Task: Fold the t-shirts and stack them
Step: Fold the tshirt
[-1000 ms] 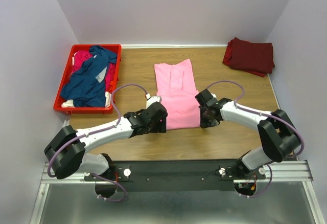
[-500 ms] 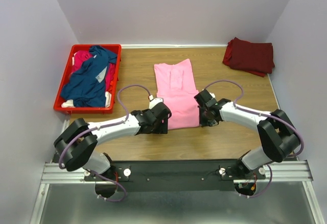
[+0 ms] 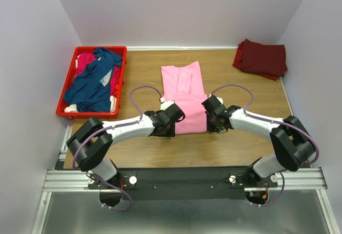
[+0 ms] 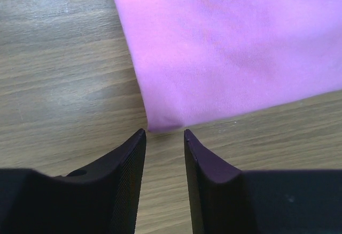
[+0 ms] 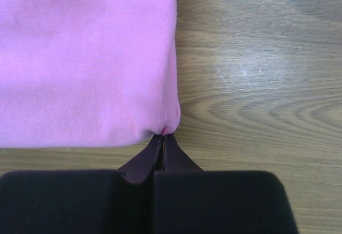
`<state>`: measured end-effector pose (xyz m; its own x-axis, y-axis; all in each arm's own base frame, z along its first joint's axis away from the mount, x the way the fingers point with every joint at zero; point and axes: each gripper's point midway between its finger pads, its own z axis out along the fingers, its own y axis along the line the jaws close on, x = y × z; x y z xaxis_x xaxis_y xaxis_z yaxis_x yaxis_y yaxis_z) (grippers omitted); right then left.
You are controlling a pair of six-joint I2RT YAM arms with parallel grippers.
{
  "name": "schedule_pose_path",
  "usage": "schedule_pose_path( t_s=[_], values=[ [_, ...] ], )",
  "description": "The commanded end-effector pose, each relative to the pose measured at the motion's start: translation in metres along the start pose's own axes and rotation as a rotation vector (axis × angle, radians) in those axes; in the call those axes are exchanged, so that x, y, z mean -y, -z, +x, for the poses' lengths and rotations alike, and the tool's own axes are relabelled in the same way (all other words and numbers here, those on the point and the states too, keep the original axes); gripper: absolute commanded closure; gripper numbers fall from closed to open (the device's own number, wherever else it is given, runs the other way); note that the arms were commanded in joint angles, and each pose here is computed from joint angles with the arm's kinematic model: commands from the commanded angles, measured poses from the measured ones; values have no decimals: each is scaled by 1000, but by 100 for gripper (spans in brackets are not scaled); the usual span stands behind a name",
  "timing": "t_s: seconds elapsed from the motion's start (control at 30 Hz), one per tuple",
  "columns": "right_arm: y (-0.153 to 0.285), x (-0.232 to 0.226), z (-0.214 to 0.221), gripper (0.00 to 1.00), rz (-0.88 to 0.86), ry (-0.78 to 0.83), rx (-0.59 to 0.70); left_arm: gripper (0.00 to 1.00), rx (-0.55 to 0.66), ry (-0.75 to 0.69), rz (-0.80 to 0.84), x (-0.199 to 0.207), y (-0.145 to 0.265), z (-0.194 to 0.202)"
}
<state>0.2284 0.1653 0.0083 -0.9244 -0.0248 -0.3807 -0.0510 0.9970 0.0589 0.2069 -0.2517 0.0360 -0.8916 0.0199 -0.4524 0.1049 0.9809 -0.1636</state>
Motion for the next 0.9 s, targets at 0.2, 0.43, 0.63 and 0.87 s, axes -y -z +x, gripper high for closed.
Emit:
schedule_pose_path(
  t_s=[0.2,0.43,0.63,0.87],
  values=[
    [-17,20,65,99,61,65,-195,54,-29,10,-102,-14,-18,14],
    [-14,19,67,99,51,70,-193,48,-3,21,-97,-11,-1,3],
    [-15,19,68,99,53,69,-197,47,28,27,-102,-12,6,-6],
    [-15,20,68,99,55,69,-194,47,32,19,-100,-9,-3,-6]
  ],
)
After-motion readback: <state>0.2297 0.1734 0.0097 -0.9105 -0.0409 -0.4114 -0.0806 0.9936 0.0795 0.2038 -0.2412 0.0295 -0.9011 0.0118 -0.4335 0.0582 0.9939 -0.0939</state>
